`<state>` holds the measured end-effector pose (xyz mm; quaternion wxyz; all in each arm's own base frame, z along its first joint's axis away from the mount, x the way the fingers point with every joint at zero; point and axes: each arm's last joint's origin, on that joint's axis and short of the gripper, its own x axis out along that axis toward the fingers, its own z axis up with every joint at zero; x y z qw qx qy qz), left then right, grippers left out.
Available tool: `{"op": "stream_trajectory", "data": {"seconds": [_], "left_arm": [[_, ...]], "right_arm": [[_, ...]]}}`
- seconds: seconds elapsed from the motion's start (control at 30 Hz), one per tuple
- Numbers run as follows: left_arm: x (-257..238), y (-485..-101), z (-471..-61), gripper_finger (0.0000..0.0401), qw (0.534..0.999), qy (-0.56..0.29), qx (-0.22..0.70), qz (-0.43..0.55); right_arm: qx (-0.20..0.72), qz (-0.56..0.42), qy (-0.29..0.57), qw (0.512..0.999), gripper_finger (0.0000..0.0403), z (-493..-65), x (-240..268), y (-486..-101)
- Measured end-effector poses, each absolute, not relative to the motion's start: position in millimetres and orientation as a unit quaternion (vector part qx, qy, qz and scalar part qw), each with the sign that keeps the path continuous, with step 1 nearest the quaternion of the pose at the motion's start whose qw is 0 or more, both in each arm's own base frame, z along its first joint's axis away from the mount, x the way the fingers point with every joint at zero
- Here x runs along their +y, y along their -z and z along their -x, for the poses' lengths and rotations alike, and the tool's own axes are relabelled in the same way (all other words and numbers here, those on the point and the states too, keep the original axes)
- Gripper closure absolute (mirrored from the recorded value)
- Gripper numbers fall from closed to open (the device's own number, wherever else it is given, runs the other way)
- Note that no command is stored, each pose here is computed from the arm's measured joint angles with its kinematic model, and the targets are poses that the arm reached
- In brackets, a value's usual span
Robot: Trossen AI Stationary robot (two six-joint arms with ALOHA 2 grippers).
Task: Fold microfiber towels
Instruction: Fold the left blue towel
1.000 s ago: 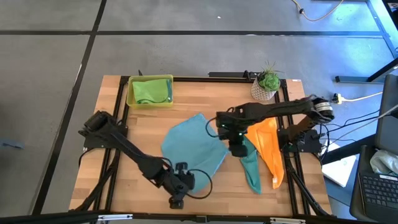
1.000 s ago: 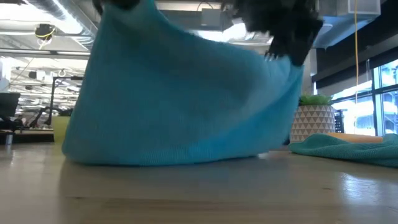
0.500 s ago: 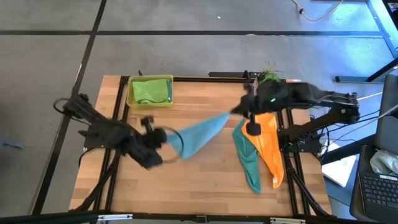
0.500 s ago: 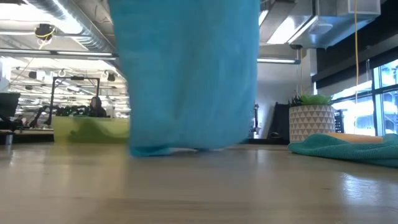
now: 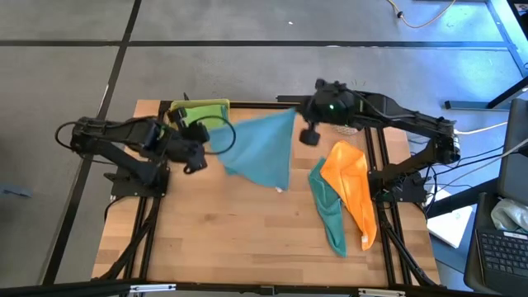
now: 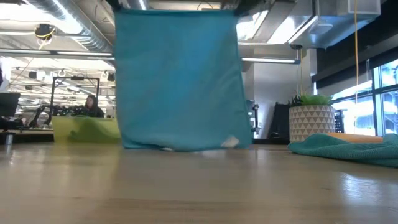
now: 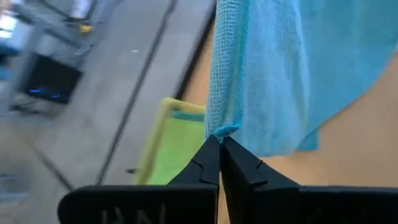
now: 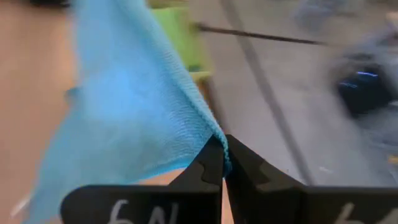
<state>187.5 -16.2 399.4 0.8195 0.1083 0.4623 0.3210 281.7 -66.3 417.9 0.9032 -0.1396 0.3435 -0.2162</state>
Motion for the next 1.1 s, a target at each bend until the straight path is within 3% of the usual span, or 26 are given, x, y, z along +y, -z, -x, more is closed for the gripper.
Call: {"op": "stream_trajectory", "data": {"seconds": [0.3, 0.6, 0.7, 0.9, 1.1], "left_arm": [[15.1, -402.7, -191.8, 0.0401, 0.794, -0.385, 0.456, -0.118], [16.7, -435.2, -194.6, 0.0401, 0.843, -0.401, 0.346, -0.090], [16.4, -439.2, -192.0, 0.0401, 0.852, -0.396, 0.333, -0.074], [1.7, -446.7, -198.6, 0.0401, 0.909, -0.279, 0.309, -0.022], [19.8, -439.8, -198.7, 0.0401, 0.855, -0.384, 0.339, -0.077]], "right_arm": [[0.287, 0.181, 0.280, 0.898, 0.0393, -277.0, -80.2, -436.0], [0.239, 0.198, 0.361, 0.879, 0.0393, -257.2, -64.0, -458.7], [0.224, 0.186, 0.316, 0.903, 0.0393, -249.4, -61.1, -463.5], [0.177, 0.133, 0.218, 0.950, 0.0393, -233.6, -40.0, -474.3], [0.225, 0.191, 0.313, 0.903, 0.0393, -235.7, -57.9, -465.9]]}}
